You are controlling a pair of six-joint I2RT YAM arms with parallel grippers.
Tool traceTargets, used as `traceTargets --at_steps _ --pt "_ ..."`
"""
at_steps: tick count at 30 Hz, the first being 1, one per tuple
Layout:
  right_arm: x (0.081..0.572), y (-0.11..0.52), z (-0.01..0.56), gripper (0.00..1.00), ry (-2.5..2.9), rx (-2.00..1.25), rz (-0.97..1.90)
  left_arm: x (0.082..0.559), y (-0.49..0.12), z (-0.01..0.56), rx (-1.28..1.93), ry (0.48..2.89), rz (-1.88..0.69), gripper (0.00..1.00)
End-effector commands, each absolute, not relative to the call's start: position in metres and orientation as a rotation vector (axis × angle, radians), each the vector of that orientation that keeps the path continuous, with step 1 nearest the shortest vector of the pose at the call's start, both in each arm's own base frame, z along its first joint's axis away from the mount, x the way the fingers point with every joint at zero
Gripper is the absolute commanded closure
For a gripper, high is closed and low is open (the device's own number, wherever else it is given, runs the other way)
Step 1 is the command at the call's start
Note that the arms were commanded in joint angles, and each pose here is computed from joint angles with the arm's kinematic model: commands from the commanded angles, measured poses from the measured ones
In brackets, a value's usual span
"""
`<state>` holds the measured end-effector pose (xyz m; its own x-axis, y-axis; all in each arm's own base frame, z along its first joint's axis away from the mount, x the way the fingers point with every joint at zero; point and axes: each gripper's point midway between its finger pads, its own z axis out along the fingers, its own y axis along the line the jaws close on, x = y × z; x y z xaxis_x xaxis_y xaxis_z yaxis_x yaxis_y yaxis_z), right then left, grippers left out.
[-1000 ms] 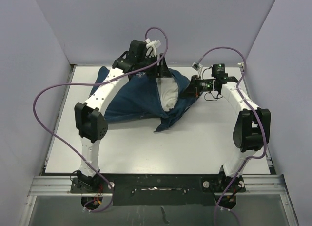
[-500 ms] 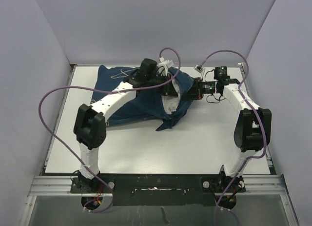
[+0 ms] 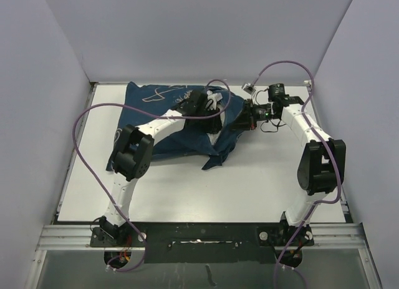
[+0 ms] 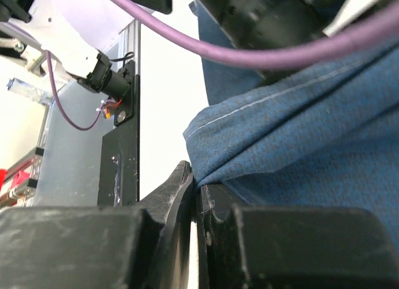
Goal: Put the pillow into the pillowcase
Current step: Stuff the pillow into the pillowcase.
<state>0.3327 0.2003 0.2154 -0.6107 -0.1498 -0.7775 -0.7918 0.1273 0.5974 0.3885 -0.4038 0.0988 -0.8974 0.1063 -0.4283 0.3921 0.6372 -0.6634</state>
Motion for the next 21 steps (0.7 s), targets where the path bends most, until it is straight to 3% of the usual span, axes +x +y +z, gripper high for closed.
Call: traceTargets --at_steps 1,5,9,14,18,21 --pt "0.287 0.238 0.329 0.97 1.474 -1.116 1.751 0.418 -0.400 0.096 0.316 2.379 -1.161 0.90" --pt "0.344 0.246 0.316 0.96 1.700 -0.982 1.643 0.413 -0.396 0.128 0.359 2.247 -1.135 0.76" --pt "0.406 0.219 0.240 0.96 2.087 -0.592 1.390 0.427 -0.361 0.177 0.274 2.084 -1.065 0.58" --pt "0.410 0.206 0.208 0.95 2.193 -0.456 1.336 0.429 -0.318 0.248 0.208 1.938 -1.052 0.38" --pt "0.403 0.216 0.206 0.95 2.183 -0.474 1.379 0.419 -0.300 0.268 0.365 1.927 -0.909 0.40" --pt "0.397 0.223 0.213 0.95 2.142 -0.518 1.429 0.412 -0.296 0.268 0.440 1.917 -0.870 0.52"
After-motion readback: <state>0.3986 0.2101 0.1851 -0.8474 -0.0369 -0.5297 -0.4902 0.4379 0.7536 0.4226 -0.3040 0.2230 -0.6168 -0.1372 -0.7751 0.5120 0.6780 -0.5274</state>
